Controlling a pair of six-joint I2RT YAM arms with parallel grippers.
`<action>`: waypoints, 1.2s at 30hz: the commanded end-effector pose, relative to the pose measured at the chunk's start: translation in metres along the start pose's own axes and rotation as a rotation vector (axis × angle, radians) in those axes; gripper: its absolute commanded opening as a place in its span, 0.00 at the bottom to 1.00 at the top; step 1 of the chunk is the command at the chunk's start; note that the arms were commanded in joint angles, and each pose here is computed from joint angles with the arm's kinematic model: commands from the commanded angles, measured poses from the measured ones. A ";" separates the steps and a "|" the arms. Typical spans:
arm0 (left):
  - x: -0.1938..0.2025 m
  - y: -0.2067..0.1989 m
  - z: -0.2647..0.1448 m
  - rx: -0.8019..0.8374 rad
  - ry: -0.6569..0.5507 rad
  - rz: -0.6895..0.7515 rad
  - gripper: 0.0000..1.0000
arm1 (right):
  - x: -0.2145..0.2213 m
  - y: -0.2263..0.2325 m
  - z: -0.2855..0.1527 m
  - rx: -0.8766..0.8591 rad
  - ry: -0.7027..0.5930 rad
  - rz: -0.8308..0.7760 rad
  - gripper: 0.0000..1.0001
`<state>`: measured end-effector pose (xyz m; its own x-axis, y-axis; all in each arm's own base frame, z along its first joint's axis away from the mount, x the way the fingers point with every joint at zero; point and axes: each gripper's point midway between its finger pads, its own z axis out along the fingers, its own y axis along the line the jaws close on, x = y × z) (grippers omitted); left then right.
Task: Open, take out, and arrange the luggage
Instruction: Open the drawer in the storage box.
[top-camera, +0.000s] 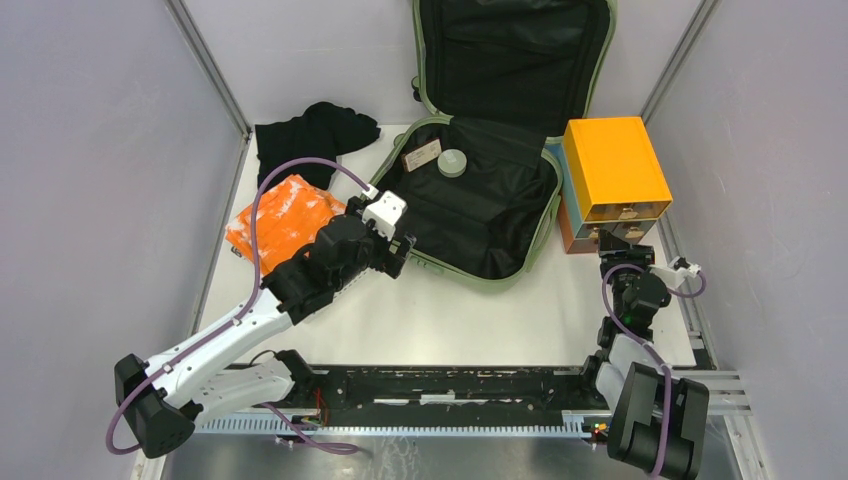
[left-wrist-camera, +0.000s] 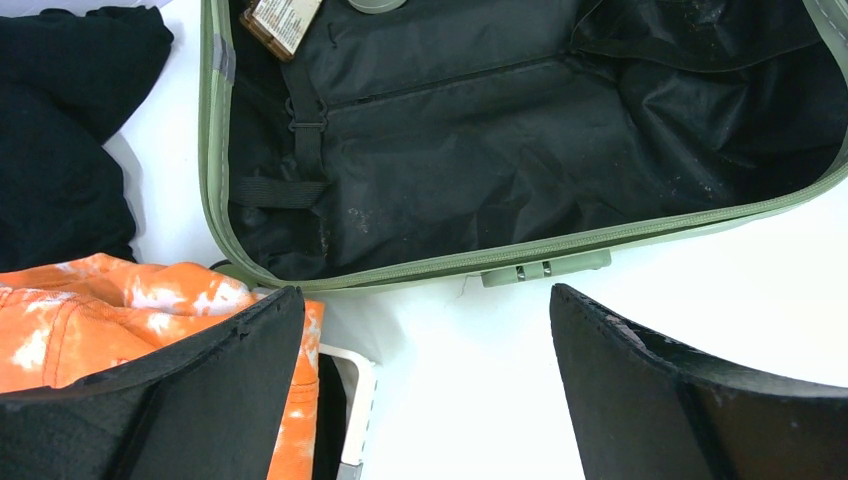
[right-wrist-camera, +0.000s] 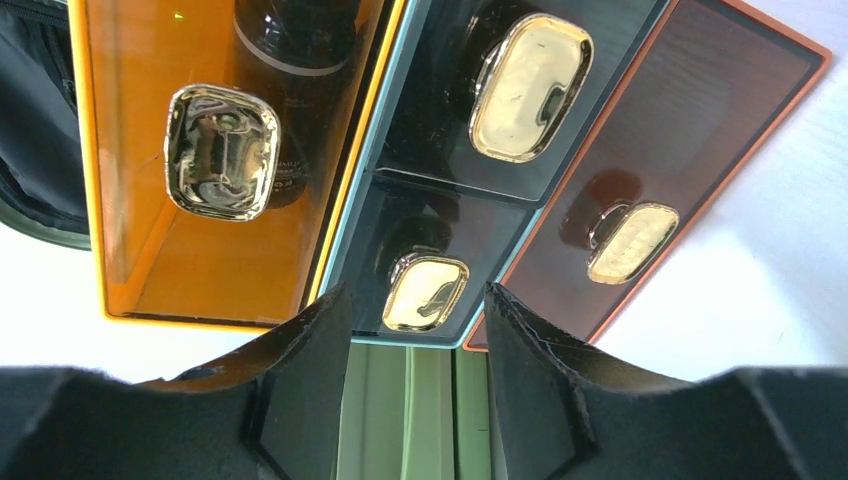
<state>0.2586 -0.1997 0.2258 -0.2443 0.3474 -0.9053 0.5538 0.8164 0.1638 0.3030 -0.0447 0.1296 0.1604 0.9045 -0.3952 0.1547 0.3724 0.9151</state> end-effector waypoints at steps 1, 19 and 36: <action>-0.007 0.006 0.001 -0.019 -0.024 0.028 0.97 | -0.006 0.014 0.000 -0.059 -0.023 0.020 0.56; -0.006 0.008 0.001 -0.032 -0.018 0.033 0.97 | -0.002 0.012 0.009 -0.034 0.014 0.047 0.54; -0.005 0.009 0.003 -0.033 -0.013 0.030 0.97 | -0.001 0.008 0.010 -0.018 0.014 0.076 0.35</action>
<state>0.2617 -0.1968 0.2235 -0.2528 0.3514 -0.9014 0.5413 0.8236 0.1693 0.3124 -0.0447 0.1223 0.1418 0.9370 -0.3192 0.1784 0.2930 0.9393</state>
